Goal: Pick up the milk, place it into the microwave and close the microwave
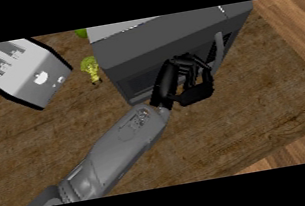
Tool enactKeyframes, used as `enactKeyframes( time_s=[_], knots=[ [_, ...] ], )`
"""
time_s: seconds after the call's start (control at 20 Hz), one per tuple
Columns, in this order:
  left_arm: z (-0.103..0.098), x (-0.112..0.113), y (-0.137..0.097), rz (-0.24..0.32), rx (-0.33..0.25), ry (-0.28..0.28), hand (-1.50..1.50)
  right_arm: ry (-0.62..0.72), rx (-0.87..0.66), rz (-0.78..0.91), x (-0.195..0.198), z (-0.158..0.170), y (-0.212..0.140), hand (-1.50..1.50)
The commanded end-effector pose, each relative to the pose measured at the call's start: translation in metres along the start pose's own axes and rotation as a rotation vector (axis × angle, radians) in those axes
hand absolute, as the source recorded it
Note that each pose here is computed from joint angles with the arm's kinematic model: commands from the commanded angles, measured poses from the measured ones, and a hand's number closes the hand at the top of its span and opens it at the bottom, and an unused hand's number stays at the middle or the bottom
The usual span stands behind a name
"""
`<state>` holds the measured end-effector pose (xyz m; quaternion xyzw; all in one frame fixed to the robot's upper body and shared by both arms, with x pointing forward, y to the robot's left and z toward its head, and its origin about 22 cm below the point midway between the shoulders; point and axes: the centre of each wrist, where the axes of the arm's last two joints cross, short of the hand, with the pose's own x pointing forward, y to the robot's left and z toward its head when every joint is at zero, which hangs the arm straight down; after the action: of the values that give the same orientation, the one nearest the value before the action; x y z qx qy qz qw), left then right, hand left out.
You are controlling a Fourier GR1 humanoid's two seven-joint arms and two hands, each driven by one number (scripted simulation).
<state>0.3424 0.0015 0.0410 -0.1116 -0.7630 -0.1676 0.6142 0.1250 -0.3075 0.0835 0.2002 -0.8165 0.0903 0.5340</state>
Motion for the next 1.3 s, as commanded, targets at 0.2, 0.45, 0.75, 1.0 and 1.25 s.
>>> enactKeyframes(
  time_s=[0.2, 0.45, 0.75, 1.0, 1.25],
  knots=[
    [-0.016, 0.006, 0.013, 0.090, 0.076, 0.039, 1.50, -0.031, 0.031, -0.029, 0.006, -0.007, 0.002, -1.50],
    [-0.012, -0.004, 0.016, 0.061, 0.146, 0.021, 1.50, -0.019, 0.058, -0.028, 0.011, -0.009, -0.001, -1.50],
    [-0.015, -0.003, 0.018, 0.074, 0.184, -0.028, 1.50, -0.041, 0.118, -0.046, 0.017, -0.015, 0.003, -1.50],
    [-0.014, -0.004, 0.016, 0.062, 0.185, -0.055, 1.50, -0.043, 0.147, -0.073, 0.018, -0.018, 0.006, -1.50],
    [-0.014, -0.006, 0.018, 0.076, 0.204, -0.056, 1.50, -0.031, 0.181, -0.065, 0.024, -0.019, 0.005, -1.50]
  ],
)
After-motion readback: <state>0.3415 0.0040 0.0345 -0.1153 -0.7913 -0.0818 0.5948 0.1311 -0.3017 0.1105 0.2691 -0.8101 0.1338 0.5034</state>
